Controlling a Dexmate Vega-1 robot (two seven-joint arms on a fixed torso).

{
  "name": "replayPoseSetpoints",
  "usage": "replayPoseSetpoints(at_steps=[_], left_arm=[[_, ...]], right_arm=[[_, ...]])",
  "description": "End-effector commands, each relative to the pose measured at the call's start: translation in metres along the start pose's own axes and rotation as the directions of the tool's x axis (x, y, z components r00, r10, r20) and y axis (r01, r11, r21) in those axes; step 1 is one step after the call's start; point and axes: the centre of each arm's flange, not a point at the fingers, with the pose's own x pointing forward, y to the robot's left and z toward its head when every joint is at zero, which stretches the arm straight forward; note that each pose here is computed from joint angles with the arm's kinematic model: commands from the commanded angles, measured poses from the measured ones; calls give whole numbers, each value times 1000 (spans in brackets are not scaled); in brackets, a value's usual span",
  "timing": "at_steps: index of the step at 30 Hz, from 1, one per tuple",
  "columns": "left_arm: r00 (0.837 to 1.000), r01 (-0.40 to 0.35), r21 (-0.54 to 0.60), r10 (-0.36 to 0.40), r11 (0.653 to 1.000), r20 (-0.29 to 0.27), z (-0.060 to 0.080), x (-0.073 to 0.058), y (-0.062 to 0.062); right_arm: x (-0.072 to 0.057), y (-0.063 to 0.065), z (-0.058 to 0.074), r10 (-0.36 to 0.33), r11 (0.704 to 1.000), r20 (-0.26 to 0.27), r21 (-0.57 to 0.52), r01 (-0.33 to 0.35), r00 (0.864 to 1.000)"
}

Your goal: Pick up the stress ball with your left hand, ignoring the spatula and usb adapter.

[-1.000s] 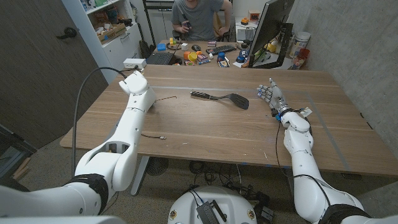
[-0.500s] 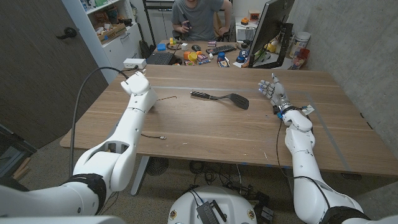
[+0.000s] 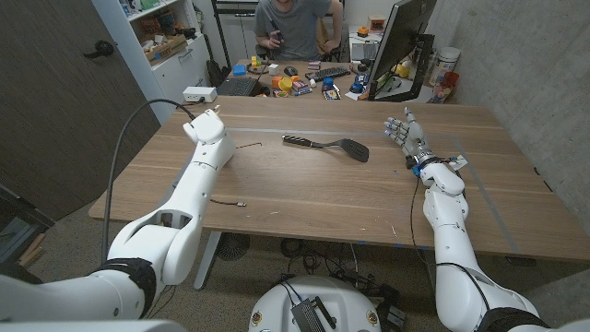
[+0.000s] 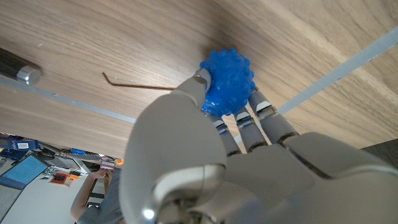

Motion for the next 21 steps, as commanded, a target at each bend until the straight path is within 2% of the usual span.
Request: replayPoseSetpoints(at_steps=[1,6,13,17,21], left_arm=[[994,-88,-19,89,996,62,5,-20,13],[989,-125,-53,129,991,77,10,-42,36],[974,-188,-90,197,978,108,21,-80,70],[966,-211,-103,223,972,128,27,-103,84],[959,-233,-105,247,967,141,32,-122,93]], right_arm=[[-2,-4,-1,-8,1000,-3,-1,8,1000],[-2,-4,-1,-3,1000,-1,0,3,1000],[-4,-5,4,1,1000,19,3,-1,1000],[-4,-6,5,-4,1000,15,3,4,1000],[-4,-6,6,-1,1000,17,4,1,1000]])
